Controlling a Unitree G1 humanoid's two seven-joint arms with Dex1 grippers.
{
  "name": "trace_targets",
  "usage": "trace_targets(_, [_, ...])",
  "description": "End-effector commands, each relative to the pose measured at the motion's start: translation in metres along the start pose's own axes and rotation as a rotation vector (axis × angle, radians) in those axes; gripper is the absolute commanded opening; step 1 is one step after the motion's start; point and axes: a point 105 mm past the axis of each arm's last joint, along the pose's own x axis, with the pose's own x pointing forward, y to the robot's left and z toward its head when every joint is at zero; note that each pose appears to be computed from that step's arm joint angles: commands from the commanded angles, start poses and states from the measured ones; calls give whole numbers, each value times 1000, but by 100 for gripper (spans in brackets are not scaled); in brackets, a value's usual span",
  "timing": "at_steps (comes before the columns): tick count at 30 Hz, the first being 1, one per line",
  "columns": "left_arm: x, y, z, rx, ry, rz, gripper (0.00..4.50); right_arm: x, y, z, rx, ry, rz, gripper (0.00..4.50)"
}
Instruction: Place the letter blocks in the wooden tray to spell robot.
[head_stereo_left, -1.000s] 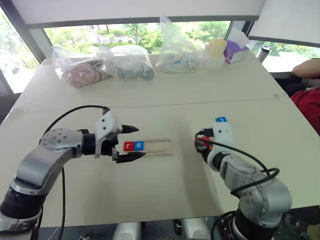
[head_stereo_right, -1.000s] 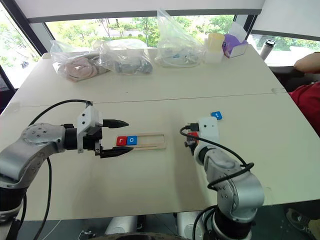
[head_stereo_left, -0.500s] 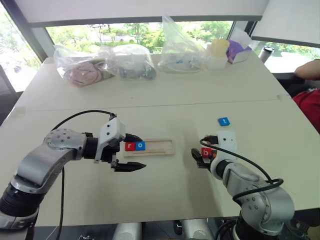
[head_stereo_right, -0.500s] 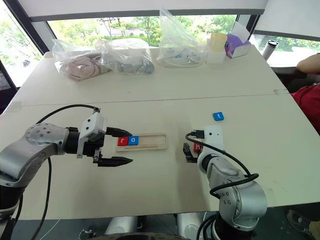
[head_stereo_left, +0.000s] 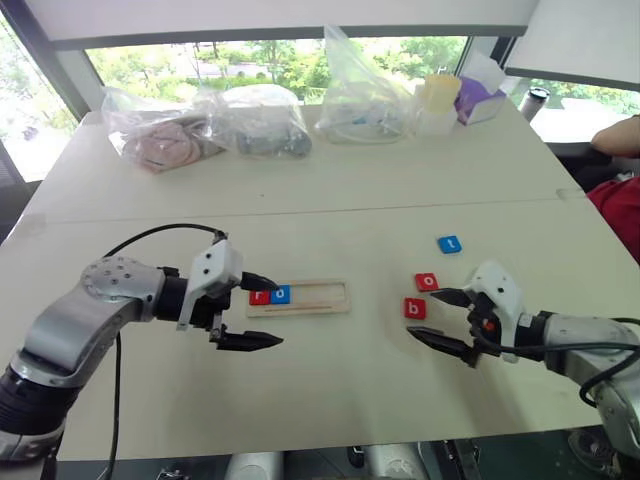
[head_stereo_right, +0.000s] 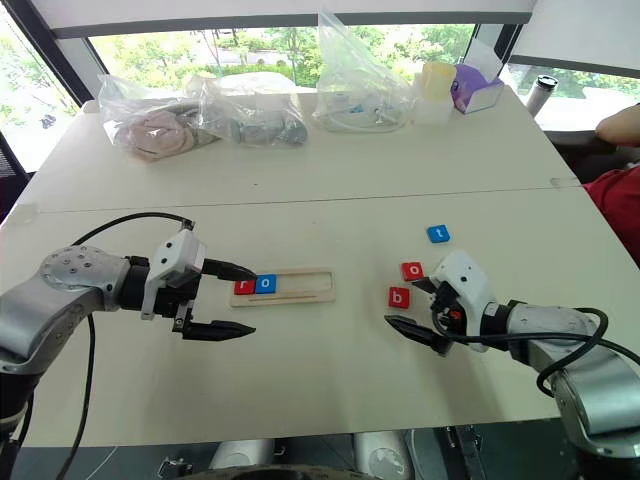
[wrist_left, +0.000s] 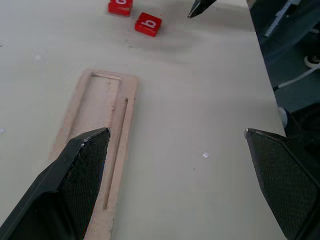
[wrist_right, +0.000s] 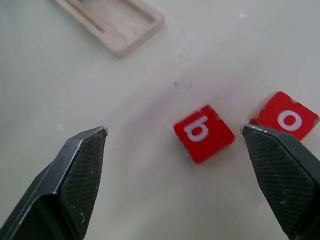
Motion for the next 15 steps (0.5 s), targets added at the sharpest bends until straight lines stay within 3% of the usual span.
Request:
trace_targets(1, [-2, -3, 1, 51, 16, 7, 450, 3, -8, -2, -120, -14, 43, 441])
trace_targets(15, [-4, -3, -1, 43, 22, 85, 450, 21, -23, -22, -201, 10, 102, 441])
